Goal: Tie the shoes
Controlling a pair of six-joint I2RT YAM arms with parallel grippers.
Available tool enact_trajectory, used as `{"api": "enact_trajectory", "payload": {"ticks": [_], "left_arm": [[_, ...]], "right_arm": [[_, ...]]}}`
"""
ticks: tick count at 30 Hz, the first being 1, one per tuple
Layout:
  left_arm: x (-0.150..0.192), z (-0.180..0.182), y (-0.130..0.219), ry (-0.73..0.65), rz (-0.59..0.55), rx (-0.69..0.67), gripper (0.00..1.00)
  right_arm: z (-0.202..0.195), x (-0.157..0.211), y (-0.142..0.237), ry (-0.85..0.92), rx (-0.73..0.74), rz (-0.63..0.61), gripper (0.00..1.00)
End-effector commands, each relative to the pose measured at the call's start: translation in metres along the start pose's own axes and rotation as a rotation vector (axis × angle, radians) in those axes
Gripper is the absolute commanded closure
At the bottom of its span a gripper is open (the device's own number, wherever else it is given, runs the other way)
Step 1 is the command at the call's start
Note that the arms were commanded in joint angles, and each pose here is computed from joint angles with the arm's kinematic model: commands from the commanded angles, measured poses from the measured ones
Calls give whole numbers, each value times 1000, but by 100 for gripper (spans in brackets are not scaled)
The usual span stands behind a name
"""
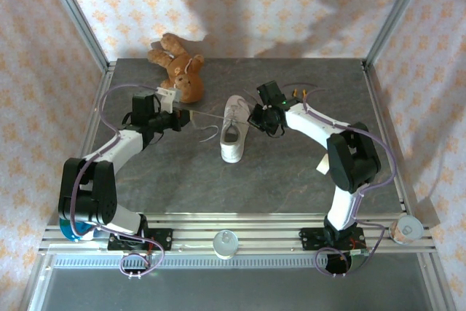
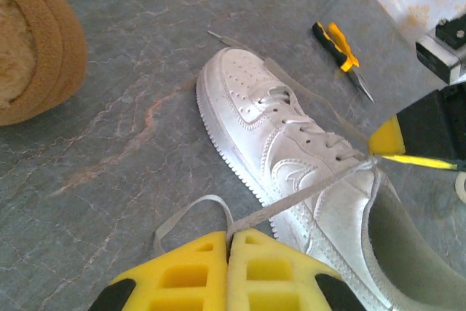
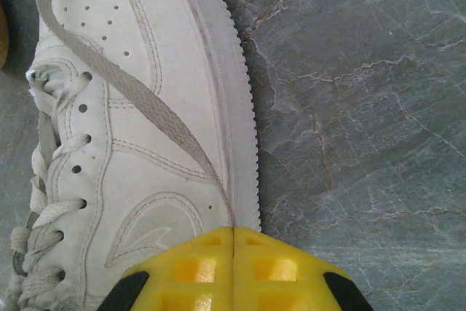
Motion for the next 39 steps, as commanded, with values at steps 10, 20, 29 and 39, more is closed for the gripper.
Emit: {"api": "enact_trajectory", "payload": {"ticks": [10,20,29,39], "left_arm": [[-46,-28,6,-100,-111,71,100],[-71,-98,-24,-331,-1,194,100],[-75,-109,-37,-381,54,214,100],[-74,-112,-45,-393,77,223,100]], "right_arm": [[3,-22,16,30,64,-49,80],[10,-60,37,29,88,-59,49],[18,-89,2,13,121,-13,45],[54,-71,-56,-50,12,90,45]]}}
Point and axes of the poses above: each hand's point on the last joint's axis, 136 mm out from that joint toward the fingers, its own y axis back along the fingers, its own z axis along the line the jaws close on, x = y × z, the point moved 5 cm from there along y, back along the fingers, and after that the axes turned 8 degrees about -y, right-handed, at the moved point
